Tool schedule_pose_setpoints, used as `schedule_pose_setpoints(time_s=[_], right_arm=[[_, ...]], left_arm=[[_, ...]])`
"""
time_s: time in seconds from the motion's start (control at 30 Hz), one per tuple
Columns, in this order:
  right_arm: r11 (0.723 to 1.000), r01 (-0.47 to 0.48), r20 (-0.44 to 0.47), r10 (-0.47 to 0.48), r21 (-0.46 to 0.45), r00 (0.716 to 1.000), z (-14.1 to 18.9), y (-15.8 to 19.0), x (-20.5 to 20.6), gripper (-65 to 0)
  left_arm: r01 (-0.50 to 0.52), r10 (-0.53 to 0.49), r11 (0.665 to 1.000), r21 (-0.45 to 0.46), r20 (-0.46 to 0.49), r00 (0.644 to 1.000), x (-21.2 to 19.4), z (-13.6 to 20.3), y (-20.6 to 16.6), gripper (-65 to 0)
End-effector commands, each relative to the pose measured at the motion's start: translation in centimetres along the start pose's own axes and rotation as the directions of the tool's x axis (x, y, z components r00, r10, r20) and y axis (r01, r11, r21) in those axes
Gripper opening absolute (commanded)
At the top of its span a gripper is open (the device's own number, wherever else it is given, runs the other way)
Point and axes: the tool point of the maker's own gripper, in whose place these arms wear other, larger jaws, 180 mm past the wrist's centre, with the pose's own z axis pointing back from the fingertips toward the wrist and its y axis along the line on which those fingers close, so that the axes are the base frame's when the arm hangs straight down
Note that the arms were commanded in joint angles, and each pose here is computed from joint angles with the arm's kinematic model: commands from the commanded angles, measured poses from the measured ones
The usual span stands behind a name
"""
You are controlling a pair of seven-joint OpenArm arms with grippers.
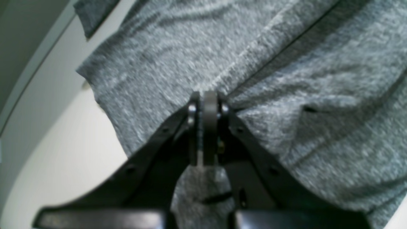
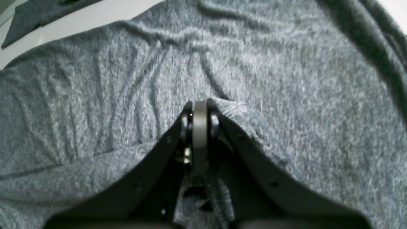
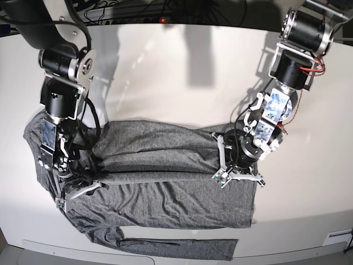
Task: Fold the T-shirt properly
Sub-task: 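Lower the sleeve onto the shirt and open the left gripper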
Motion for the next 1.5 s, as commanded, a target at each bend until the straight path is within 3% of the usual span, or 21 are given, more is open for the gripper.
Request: schedule_pose_setpoints(time_s=[0.0,0.67,0.73,0.83,0.9,1.13,1.27,1.37,1.47], right_arm=[[1.0,-0.02,0.092,0.02,0.0,0.996,0.2,0.1,4.2,-65.0],[1.0,-0.03,0.106,0.03,-0.003,0.994,0.2,0.2,5.0,-65.0],[1.0,-0.026,0.117,0.026,-0.001,0.993,0.2,0.2,5.2,-54.1],[1.0,0.013,0.144,-0.016,0.02,0.989,0.3,0.5,5.7,-40.9],[0.998,0.044,0.193,-0.051,0.038,0.98,0.4,0.7,6.6,-38.2],[0.998,0.056,0.226,-0.062,0.031,0.972,0.9,-0.3,7.5,-38.3],[0.999,0.042,0.218,-0.041,-0.001,0.975,1.4,-2.1,7.8,-38.3],[0.999,0.026,0.123,-0.022,-0.03,0.992,1.8,-3.8,6.6,-38.3],[1.0,-0.017,0.101,0.018,-0.014,0.995,2.4,-4.7,6.2,-38.3]], left_arm=[[0.01,-0.013,0.999,0.036,0.062,0.998,2.4,-0.2,1.8,-65.0],[0.016,-0.021,0.999,0.045,0.108,0.994,3.7,-0.3,2.4,-65.0],[0.016,-0.022,0.999,0.045,0.136,0.99,4.2,-0.2,2.4,-65.0],[0.02,-0.027,0.999,0.046,0.173,0.985,4.9,-0.1,2.4,-52.9],[0.02,-0.028,0.999,0.047,0.173,0.984,4.9,-0.1,2.4,-48.8],[0.02,-0.031,0.998,0.065,0.165,0.986,4.5,0.0,3.1,-48.4],[-0.105,0.083,0.989,0.1,0.198,0.977,4.8,0.3,4.3,-48.4],[-0.183,0.157,0.979,0.093,0.233,0.96,5.4,0.5,4.5,-48.5],[-0.275,0.25,0.959,0.07,0.252,0.935,5.8,0.8,4.2,-48.5]])
